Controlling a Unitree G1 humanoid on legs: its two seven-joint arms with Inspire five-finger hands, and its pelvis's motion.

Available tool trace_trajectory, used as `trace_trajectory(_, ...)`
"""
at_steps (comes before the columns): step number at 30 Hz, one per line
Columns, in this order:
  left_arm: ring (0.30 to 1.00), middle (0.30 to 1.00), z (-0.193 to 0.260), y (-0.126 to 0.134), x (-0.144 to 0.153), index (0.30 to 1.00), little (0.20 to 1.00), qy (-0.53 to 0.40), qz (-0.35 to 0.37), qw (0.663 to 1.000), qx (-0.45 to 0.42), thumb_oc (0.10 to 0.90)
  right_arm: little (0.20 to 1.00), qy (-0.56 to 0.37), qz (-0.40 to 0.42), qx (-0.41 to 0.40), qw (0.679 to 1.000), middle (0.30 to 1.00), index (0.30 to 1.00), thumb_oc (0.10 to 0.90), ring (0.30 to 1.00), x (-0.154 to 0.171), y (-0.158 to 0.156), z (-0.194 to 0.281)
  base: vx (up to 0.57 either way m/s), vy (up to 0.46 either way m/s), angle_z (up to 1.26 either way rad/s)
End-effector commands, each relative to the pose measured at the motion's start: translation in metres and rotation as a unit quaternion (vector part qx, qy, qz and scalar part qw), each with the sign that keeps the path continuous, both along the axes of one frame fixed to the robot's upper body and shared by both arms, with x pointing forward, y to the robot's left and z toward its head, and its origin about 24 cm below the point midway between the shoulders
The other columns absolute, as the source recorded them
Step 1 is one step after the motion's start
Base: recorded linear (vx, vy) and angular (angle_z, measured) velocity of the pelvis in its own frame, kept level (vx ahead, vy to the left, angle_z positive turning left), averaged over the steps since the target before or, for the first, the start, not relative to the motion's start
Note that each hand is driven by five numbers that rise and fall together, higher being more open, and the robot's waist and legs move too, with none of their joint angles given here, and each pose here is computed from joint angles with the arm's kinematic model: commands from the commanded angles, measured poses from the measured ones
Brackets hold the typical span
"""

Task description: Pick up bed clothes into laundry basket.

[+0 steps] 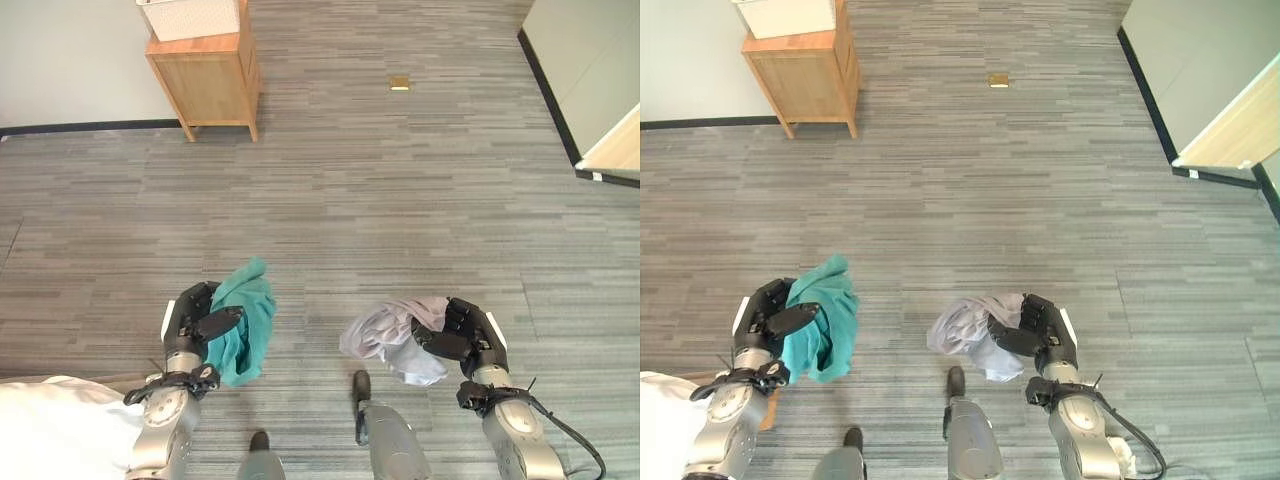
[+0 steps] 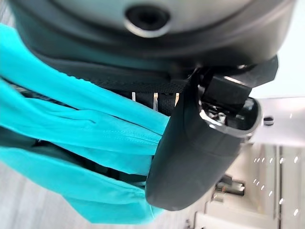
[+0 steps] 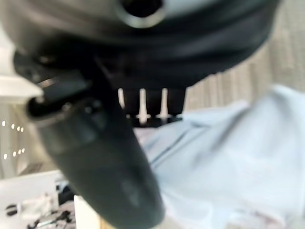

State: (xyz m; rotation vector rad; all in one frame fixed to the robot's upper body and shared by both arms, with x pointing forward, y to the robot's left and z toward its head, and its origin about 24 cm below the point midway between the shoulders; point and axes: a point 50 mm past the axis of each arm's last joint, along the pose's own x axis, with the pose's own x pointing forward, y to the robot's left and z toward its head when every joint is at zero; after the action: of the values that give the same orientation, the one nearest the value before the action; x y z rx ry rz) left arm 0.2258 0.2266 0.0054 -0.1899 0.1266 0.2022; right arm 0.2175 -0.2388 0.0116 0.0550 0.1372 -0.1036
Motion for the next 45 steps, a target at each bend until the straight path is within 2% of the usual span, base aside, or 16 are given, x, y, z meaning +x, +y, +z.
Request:
trace_trajectory(1,0.3,0.3,0.075,-0.002,0.027,0.3,0.3,-0.18,-0.036,0.982,0.035,0.4,0.3,-0.177,0.008,-0.016,0.984,0.3,0.3,0.4,0.3,0.026,-0.004,0.072,0.41,-0.294,0.06)
trace_trajectory(3,0.3,0.3,0.075,-0.002,0.028,0.3,0.3,-0.181,-0.036,0.982,0.035,0.4,0.3,-0.178,0.007,-0.016,0.984,0.3,0.3,0.4,0.3,0.026,-0.004,0.072,0.3,-0.125,0.05)
trace_trajectory(9,0.3,0.3,0.084,-0.025,0.033,0.3,0.3,-0.202,-0.066,0.977,0.013,0.4,0.3,-0.216,0.044,-0.035,0.975,0.3,0.3,0.4,0.3,0.04,0.013,0.092,0.61,-0.092,0.01)
trace_trajectory(13,0.3,0.3,0.09,-0.028,0.032,0.3,0.3,-0.212,-0.071,0.975,0.015,0.4,0.3,-0.222,0.075,-0.01,0.972,0.3,0.3,0.4,0.3,0.044,0.032,0.093,0.43,-0.03,-0.26)
trace_trajectory(18,0.3,0.3,0.086,-0.038,0.033,0.3,0.3,-0.194,-0.109,0.975,0.017,0.4,0.3,-0.182,0.115,0.025,0.976,0.3,0.3,0.4,0.3,0.038,0.056,0.07,0.37,0.071,-0.06)
trace_trajectory(23,0.3,0.3,0.095,-0.049,0.039,0.3,0.3,-0.214,-0.147,0.966,0.011,0.4,0.3,-0.163,0.089,0.035,0.982,0.3,0.3,0.4,0.3,0.024,0.04,0.061,0.35,-0.161,1.03)
trace_trajectory(24,0.3,0.3,0.099,-0.046,0.041,0.3,0.3,-0.225,-0.13,0.965,0.045,0.4,0.3,-0.166,0.078,0.01,0.983,0.3,0.3,0.4,0.3,0.024,0.032,0.062,0.23,-0.193,1.29)
trace_trajectory(25,0.3,0.3,0.101,-0.051,0.042,0.3,0.3,-0.225,-0.149,0.962,0.039,0.4,0.3,-0.154,0.066,0.011,0.986,0.3,0.3,0.4,0.3,0.021,0.028,0.058,0.15,-0.187,1.52)
trace_trajectory(27,0.3,0.3,0.096,-0.049,0.038,0.3,0.3,-0.215,-0.154,0.964,0.035,0.4,0.3,-0.144,0.082,0.024,0.986,0.3,0.3,0.4,0.3,0.015,0.03,0.056,0.09,-0.13,1.04)
trace_trajectory(29,0.3,0.3,0.091,-0.044,0.031,0.3,0.3,-0.216,-0.135,0.967,-0.001,0.4,0.3,-0.164,0.071,0.037,0.983,0.3,0.3,0.4,0.3,0.018,0.027,0.062,0.17,-0.167,0.06)
trace_trajectory(32,0.3,0.3,0.087,-0.042,0.029,0.3,0.3,-0.205,-0.137,0.969,0.005,0.4,0.3,-0.164,0.055,0.029,0.984,0.3,0.3,0.4,0.3,0.019,0.021,0.062,0.09,-0.07,0.01)
trace_trajectory(33,0.3,0.3,0.053,0.037,-0.011,0.3,0.3,-0.131,0.057,0.99,0.002,0.4,0.3,-0.162,-0.07,-0.026,0.984,0.3,0.3,0.4,0.3,-0.002,-0.034,0.068,0.07,-0.028,0.11)
trace_trajectory(35,0.3,0.3,0.057,0.038,-0.009,0.3,0.3,-0.134,0.065,0.989,0.026,0.4,0.3,-0.173,-0.088,-0.035,0.98,0.3,0.3,0.4,0.3,0.001,-0.037,0.071,0.03,0.03,-0.01)
trace_trajectory(39,0.3,0.3,0.074,0.044,-0.001,0.3,0.3,-0.166,0.073,0.982,0.053,0.4,0.3,-0.19,-0.081,-0.002,0.978,0.3,0.3,0.4,0.3,0.01,-0.024,0.073,0.02,0.09,0.12)
trace_trajectory(45,0.3,0.3,0.058,0.055,-0.013,0.3,0.3,-0.125,0.115,0.984,0.049,0.4,0.3,-0.198,-0.08,-0.007,0.977,0.3,0.3,0.4,0.3,0.021,-0.015,0.079,0.11,0.197,0.14)
